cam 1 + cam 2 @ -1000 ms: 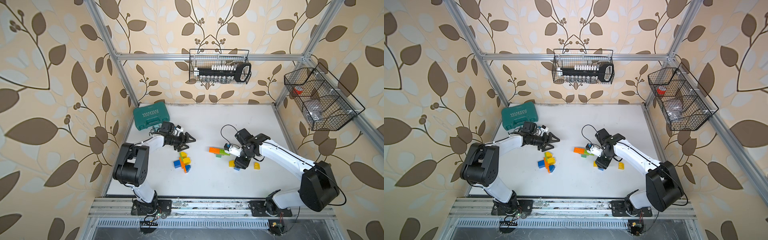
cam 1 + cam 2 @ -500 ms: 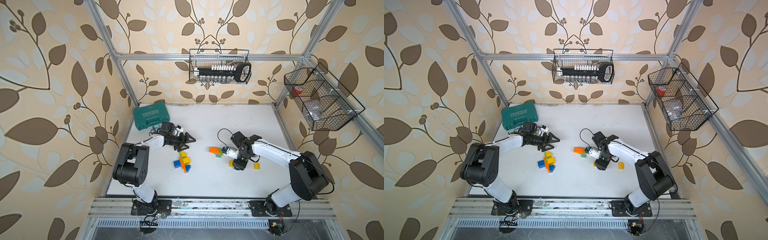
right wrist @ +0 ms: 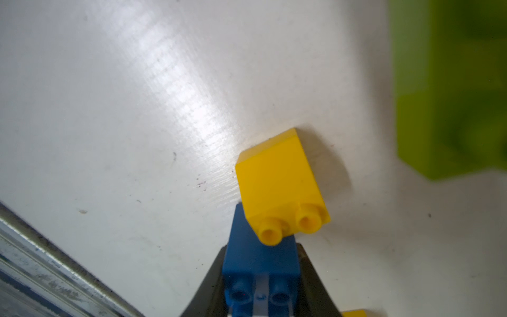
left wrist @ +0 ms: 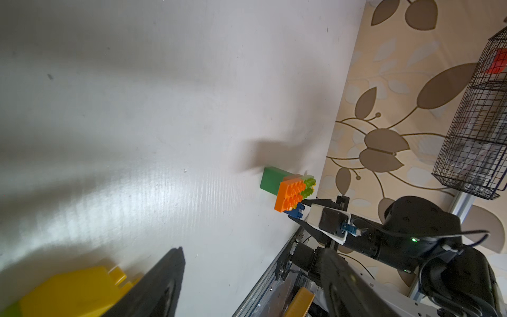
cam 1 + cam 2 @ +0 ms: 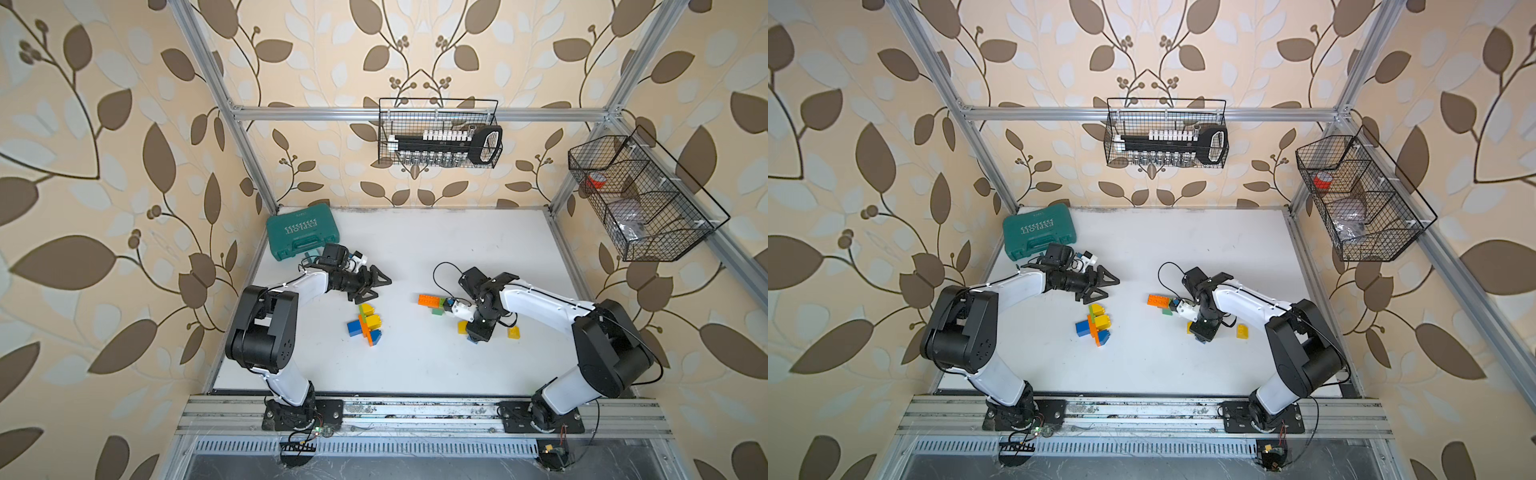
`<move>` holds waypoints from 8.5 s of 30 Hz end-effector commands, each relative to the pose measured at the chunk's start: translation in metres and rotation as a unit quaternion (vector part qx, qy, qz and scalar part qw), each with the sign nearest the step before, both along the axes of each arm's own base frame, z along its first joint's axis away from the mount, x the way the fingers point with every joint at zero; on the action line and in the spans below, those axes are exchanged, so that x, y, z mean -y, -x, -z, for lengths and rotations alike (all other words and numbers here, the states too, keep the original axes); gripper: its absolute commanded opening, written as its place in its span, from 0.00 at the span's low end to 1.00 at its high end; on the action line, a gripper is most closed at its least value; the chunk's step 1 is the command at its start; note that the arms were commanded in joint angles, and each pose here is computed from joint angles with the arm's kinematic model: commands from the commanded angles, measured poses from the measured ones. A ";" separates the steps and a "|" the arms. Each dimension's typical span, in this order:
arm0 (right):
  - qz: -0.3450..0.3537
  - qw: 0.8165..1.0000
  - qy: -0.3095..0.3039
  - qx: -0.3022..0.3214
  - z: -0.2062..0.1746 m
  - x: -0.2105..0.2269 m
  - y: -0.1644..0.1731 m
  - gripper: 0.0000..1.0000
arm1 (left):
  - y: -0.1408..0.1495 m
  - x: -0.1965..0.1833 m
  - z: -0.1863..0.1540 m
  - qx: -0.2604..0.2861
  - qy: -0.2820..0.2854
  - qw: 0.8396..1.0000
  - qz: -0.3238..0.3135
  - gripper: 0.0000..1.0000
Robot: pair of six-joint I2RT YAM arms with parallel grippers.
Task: Assemble a fork with lego
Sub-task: Pick up the lego brick from the center of the board, then assemble the lego brick with the lego brick, then move the lego brick at the center of the board, then pick up the lego brick from the center of the board.
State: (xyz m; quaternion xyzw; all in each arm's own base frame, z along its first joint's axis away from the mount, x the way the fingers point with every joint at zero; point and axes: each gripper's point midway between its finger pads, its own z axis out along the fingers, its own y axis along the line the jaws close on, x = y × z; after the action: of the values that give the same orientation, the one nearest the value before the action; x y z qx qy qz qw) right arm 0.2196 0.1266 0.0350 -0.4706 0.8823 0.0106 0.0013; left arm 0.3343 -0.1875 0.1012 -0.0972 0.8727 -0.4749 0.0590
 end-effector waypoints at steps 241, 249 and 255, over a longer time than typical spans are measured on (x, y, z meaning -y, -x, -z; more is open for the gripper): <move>0.534 0.844 -0.055 0.015 -0.019 0.048 -0.151 0.70 | 0.003 0.024 0.001 0.015 0.018 1.000 0.016 0.75; 0.428 0.894 -0.132 0.009 -0.022 0.026 -0.170 0.68 | 0.003 0.022 0.000 0.013 0.010 1.000 0.014 0.75; 0.419 0.896 -0.146 -0.035 -0.010 0.014 -0.152 0.67 | 0.005 0.020 -0.001 0.013 0.007 1.000 0.012 0.75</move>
State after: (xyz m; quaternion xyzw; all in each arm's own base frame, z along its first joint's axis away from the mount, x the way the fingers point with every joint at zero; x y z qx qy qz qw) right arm 0.3802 0.1015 0.0515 -0.0302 0.9900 0.1242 0.0601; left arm 0.3220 -0.2110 0.0868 -0.0957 0.8704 -0.4813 0.0388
